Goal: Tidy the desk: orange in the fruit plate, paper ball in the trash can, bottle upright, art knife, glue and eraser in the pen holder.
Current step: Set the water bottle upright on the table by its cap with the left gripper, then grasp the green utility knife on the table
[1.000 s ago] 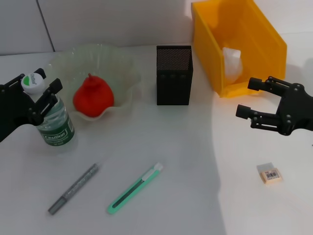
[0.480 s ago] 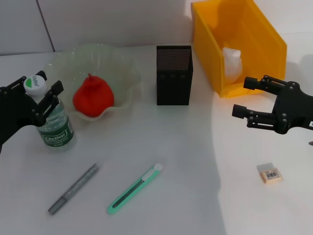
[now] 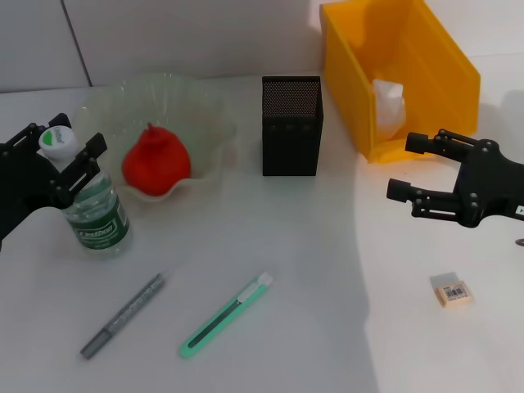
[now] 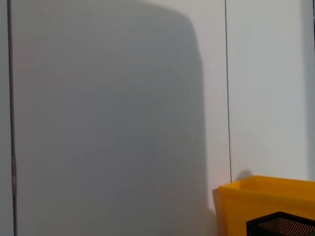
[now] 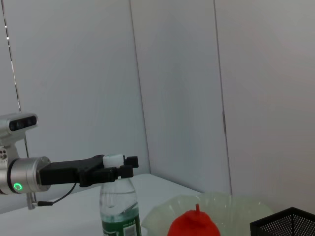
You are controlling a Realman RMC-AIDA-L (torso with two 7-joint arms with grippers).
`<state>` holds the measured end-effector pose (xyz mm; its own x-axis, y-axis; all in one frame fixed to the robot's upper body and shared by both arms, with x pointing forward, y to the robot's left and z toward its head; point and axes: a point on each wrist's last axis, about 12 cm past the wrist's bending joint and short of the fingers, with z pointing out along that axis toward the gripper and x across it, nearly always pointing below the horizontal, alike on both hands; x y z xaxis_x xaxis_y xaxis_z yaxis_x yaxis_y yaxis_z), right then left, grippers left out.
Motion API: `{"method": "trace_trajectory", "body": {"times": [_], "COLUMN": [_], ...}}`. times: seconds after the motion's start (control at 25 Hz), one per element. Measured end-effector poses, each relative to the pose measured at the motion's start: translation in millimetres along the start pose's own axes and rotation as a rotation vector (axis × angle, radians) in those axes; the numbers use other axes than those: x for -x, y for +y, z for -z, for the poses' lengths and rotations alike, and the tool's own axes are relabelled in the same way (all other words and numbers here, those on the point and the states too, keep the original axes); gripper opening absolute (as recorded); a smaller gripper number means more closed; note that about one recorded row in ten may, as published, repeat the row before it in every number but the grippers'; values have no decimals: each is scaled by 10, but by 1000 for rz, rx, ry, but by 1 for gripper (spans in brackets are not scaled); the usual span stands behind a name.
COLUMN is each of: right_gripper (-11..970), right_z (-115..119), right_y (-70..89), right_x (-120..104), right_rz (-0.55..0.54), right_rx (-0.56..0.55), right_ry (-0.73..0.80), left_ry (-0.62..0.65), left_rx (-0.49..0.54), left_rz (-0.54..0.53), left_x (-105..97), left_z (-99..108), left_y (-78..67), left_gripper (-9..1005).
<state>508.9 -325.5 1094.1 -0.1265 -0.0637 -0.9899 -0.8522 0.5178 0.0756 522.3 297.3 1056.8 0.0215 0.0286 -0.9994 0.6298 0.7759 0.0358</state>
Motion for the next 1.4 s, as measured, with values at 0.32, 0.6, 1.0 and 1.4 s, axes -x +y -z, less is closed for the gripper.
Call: {"method": "trace_trajectory", "body": {"times": [0.32, 0.6, 1.0, 1.4], "right_gripper": [831, 830, 829, 828], "right_z": [-2, -10, -17, 45], "right_y": [10, 16, 11, -54], "right_x": [-1, 1, 18, 128], "right_rz": [-1, -2, 1, -46], "right_rx": [6, 11, 15, -18], "right_ry": [-1, -4, -6, -44], "left_ry": [2, 3, -10, -24], "left_rx": [2, -7, -29, -56], "left_rz": [0, 4, 26, 41], "left_x": [-4, -15, -60, -96], "left_z": [15, 95, 339, 791], "left_y": [3, -13, -106, -268], "left_gripper": [681, 735, 734, 733]}}
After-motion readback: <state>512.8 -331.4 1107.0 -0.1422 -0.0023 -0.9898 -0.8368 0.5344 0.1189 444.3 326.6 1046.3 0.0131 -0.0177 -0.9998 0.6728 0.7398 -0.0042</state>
